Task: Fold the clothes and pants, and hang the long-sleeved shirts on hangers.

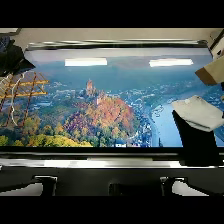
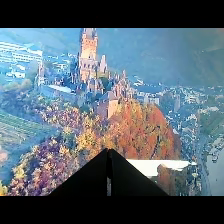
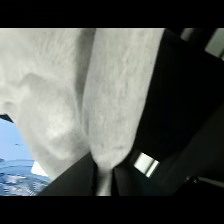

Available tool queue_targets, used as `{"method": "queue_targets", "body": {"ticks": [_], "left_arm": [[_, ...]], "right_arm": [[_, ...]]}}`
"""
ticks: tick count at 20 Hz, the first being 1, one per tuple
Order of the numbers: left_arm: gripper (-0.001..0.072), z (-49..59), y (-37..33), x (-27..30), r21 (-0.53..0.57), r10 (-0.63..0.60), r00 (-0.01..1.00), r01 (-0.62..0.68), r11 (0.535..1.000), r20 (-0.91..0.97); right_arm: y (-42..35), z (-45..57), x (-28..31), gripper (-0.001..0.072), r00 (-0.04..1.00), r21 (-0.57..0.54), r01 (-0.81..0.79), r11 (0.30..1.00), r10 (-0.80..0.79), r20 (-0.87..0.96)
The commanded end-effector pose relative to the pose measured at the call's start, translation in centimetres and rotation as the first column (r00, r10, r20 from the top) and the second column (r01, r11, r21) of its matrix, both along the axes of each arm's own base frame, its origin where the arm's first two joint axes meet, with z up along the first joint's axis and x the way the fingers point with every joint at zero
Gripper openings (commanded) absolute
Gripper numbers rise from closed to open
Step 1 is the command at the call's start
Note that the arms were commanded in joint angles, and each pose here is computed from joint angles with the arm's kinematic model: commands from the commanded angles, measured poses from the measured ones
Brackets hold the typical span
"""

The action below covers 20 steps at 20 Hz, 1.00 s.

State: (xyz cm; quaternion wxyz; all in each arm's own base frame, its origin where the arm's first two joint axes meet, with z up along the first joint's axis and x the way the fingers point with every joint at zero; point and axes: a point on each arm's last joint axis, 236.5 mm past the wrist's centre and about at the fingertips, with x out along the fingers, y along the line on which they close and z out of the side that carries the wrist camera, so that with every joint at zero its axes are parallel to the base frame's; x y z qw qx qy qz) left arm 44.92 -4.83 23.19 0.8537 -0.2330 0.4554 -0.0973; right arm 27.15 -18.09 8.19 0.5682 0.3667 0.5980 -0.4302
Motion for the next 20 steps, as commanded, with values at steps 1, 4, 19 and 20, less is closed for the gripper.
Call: {"method": "queue_targets", "body": {"ticks": [1, 4, 19, 20], "left_arm": [[0.002, -0.1, 0.0, 0.1, 0.0, 0.0, 1.0, 0.0, 1.0, -0.002], [0.002, -0.3, 0.0, 0.2, -0.001, 0.0, 1.0, 0.0, 1.0, -0.007], [0.002, -0.4, -0.6, 0.1, -0.001, -0.015, 1.0, 0.015, 1.0, -0.01], [0.002, -0.4, -0.6, 0.2, -0.001, -0.014, 1.0, 0.014, 1.0, -0.009]], "right_arm": [[1.3, -3.5, -3.1, 0.0037, 0.989, 0.061, 0.01, 0.998, -0.001, -0.149], [2.1, -5.2, -4.9, 0.0038, 0.974, 0.098, 0.011, 0.995, 0.012, -0.226], [2.0, -5.4, -8.5, 0.0038, 0.941, 0.087, -0.038, 0.995, 0.065, -0.332], [2.0, -5.3, -8.6, 0.0038, 0.943, 0.082, -0.039, 0.996, 0.064, -0.327]]}}
